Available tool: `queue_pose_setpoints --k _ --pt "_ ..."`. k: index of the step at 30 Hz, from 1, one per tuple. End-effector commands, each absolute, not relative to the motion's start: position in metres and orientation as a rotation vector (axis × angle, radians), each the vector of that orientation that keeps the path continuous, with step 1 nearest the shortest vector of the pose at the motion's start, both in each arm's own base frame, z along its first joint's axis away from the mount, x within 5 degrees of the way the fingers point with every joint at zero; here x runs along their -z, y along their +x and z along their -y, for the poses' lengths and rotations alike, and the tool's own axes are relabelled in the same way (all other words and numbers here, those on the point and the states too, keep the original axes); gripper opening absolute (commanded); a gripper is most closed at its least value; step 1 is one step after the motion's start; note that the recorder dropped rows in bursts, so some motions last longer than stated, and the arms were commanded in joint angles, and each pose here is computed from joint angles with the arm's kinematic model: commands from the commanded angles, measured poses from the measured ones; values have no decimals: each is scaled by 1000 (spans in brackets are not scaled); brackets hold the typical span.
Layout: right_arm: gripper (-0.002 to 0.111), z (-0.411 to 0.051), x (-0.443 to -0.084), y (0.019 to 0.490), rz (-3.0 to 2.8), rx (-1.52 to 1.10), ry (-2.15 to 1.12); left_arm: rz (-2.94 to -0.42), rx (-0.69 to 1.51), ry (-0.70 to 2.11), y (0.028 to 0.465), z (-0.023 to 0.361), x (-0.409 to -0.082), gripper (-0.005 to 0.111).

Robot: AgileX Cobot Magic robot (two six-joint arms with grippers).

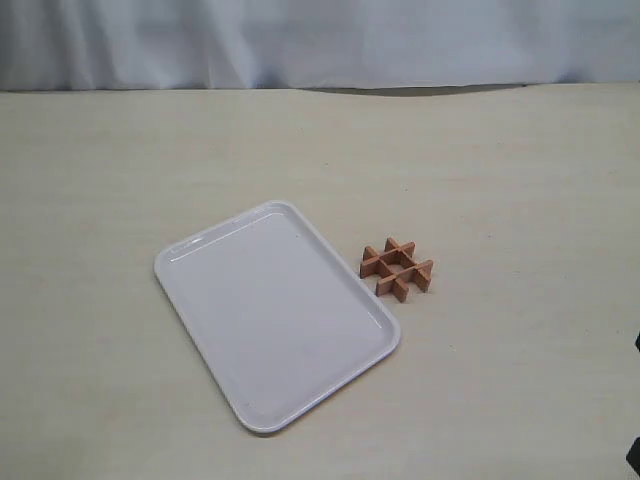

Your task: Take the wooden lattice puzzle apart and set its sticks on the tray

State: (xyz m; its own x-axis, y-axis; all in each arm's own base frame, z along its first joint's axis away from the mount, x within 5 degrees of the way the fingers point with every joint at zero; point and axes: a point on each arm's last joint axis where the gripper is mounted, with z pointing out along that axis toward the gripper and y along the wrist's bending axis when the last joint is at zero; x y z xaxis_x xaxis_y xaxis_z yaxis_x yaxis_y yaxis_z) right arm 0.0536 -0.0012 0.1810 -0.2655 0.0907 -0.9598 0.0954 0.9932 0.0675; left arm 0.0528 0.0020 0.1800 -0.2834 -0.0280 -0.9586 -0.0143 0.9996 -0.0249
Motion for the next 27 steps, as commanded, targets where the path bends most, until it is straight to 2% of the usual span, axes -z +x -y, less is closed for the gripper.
queue_pose_setpoints --k 1,22,27 --pt "5 1 -181 53 -1835 14 125 -1841 21 -21 53 -1 -181 0" --pt "5 1 -181 53 -1832 15 125 -1841 21 -21 53 -1 -181 0" --pt "5 6 -198 56 -1652 76 125 -1841 21 -21 53 -1 -181 0"
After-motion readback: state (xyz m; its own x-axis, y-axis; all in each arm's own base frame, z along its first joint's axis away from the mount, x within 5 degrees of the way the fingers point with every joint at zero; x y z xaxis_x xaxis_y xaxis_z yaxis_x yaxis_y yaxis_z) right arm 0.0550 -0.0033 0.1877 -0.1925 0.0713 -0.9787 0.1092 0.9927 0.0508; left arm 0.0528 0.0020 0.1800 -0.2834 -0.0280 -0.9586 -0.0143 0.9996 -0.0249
